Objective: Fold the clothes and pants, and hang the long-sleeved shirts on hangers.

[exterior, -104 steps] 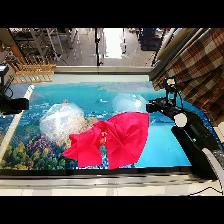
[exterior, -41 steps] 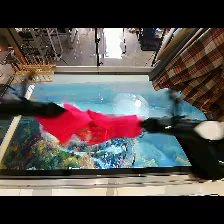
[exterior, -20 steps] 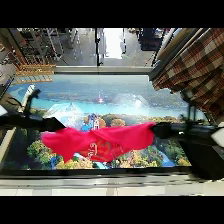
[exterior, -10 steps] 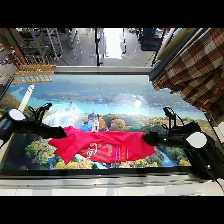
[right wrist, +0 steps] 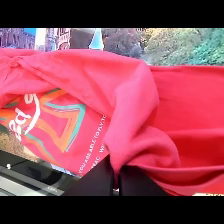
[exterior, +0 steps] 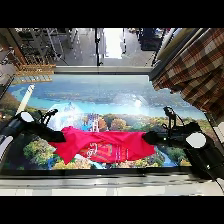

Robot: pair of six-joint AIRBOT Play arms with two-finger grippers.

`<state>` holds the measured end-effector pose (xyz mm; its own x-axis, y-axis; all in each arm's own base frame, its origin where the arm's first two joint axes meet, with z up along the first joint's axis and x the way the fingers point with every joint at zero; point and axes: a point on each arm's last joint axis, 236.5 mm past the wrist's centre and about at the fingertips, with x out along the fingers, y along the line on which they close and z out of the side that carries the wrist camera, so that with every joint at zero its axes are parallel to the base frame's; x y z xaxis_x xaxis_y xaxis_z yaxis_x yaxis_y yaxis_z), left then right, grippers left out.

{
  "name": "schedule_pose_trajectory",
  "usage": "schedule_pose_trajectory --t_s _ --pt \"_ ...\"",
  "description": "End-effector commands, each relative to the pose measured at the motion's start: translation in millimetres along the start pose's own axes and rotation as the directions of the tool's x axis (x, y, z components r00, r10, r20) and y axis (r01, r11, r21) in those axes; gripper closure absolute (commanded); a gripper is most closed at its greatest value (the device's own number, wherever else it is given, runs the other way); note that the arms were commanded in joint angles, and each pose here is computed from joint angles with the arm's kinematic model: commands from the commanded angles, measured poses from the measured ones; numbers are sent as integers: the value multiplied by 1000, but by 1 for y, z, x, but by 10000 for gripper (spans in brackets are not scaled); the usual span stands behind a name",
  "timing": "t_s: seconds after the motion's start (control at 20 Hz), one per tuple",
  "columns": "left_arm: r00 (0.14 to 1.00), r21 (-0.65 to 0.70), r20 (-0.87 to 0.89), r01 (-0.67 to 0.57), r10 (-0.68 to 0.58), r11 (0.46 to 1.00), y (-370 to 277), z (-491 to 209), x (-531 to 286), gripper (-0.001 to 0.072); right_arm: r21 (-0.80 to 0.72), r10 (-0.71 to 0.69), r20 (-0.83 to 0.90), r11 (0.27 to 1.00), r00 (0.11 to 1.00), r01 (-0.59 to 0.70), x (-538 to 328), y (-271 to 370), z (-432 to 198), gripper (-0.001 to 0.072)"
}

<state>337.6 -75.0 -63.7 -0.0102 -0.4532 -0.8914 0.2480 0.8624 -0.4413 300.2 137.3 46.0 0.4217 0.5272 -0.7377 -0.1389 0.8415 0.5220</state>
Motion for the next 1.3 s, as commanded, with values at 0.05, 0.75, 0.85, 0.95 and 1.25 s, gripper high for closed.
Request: schedule_pose_trajectory --t_s 0.05,0.75,0.85,0.95,1.25 --pt "984 55 -113 146 -139 988 -33 -24 -1 699 -20 -3 29 1000 1000 4 -6 3 10 689" --pt "-301 625 662 -282 -686 727 -382 -91 -631 698 -610 396 682 772 615 179 -411 258 47 690" --pt "-328 558 664 -380 -671 738 -403 -108 -639 699 -636 445 702 743 556 208 -442 275 27 689" --pt "-372 446 691 -455 -620 771 -402 -108 -650 700 -648 474 704 733 529 205 -453 284 22 689" --pt "-216 355 867 -364 -449 861 -283 -6 -629 700 -560 327 673 811 663 168 -380 241 97 689"
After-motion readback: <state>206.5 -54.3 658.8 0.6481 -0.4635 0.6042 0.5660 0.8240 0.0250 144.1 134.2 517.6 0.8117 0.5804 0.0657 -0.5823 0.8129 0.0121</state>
